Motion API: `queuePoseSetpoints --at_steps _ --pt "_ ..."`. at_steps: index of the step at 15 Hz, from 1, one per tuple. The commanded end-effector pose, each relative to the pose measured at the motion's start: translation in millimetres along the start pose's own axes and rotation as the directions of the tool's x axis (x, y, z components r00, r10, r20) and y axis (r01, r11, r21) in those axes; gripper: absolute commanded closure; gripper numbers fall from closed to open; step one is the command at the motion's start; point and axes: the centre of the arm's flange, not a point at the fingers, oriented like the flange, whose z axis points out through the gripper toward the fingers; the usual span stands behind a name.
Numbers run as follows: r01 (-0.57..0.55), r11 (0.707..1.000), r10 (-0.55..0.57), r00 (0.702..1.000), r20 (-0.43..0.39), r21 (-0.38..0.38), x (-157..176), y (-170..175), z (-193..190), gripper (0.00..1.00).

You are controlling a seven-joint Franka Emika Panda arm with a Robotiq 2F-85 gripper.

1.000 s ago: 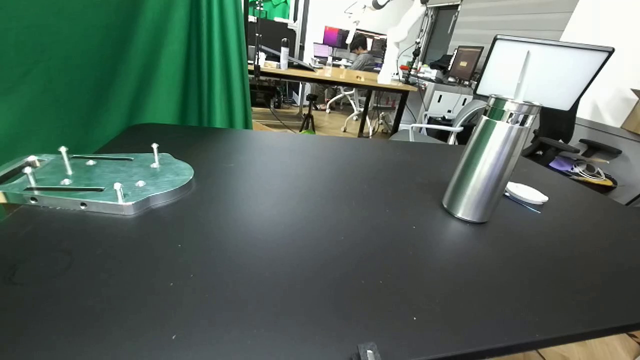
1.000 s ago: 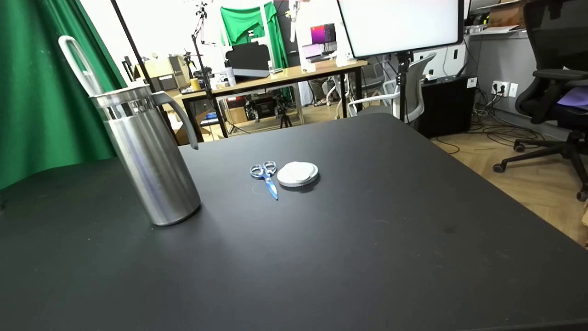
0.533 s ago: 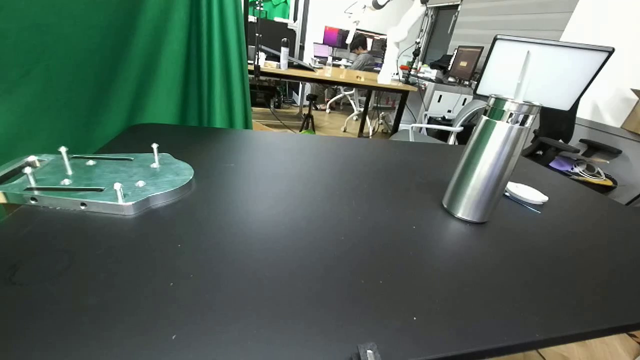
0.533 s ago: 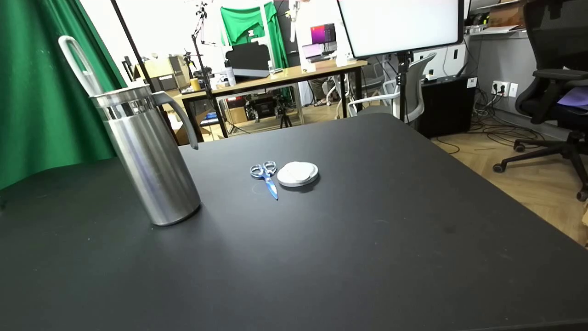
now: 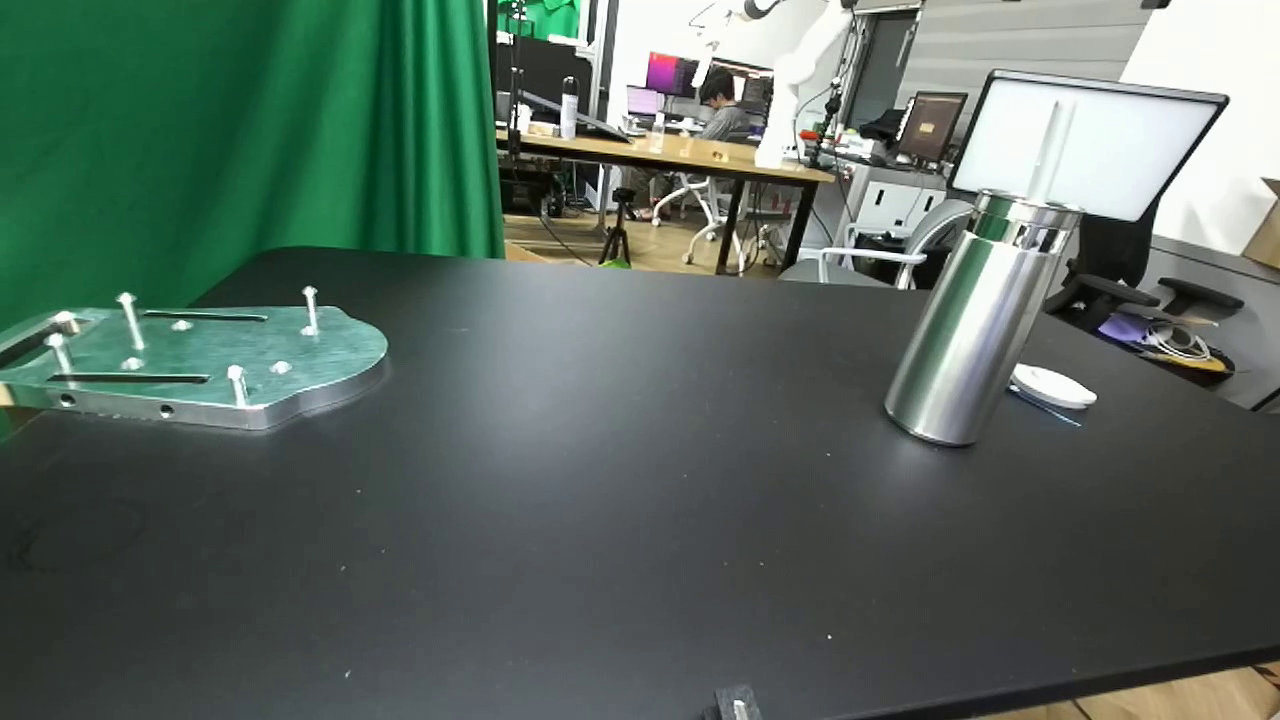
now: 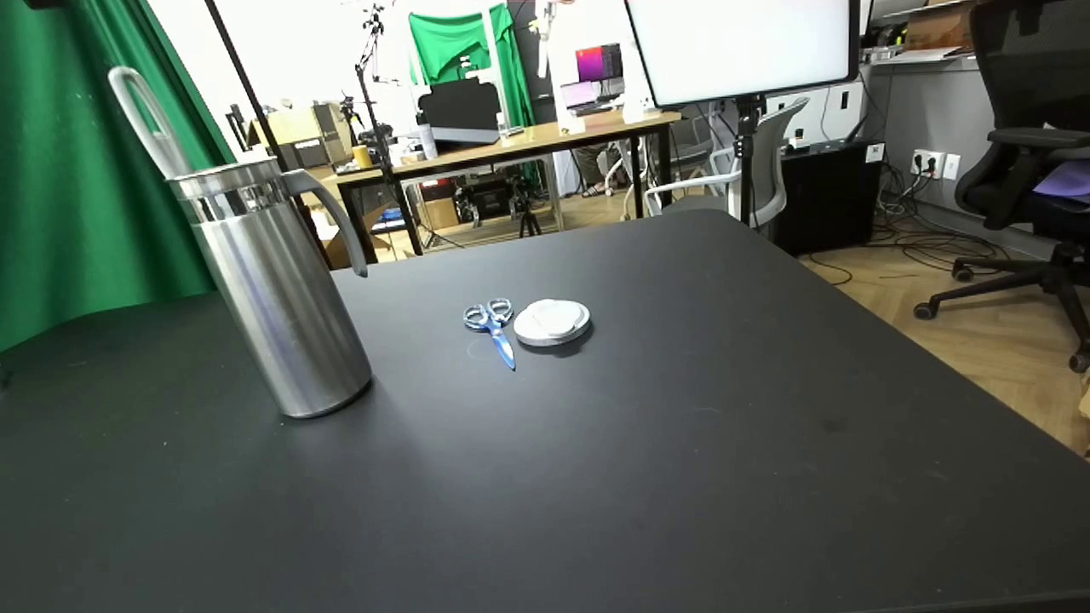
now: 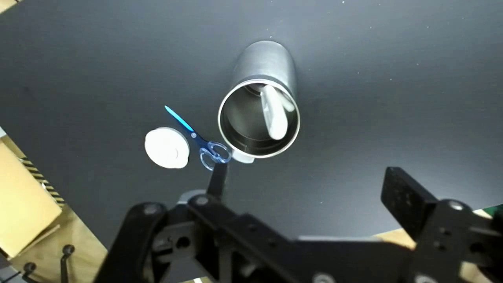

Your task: Use the brush to clean the insides of the silver bottle

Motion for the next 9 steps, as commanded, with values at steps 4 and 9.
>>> queuePoseSetpoints --at_steps 4,9 --pt "-0.211 0.977 0.212 0.974 0.085 -0.016 16 16 38 0.00" --pt "-0.276 0.960 0.279 0.950 0.142 -0.040 8 10 67 0.00"
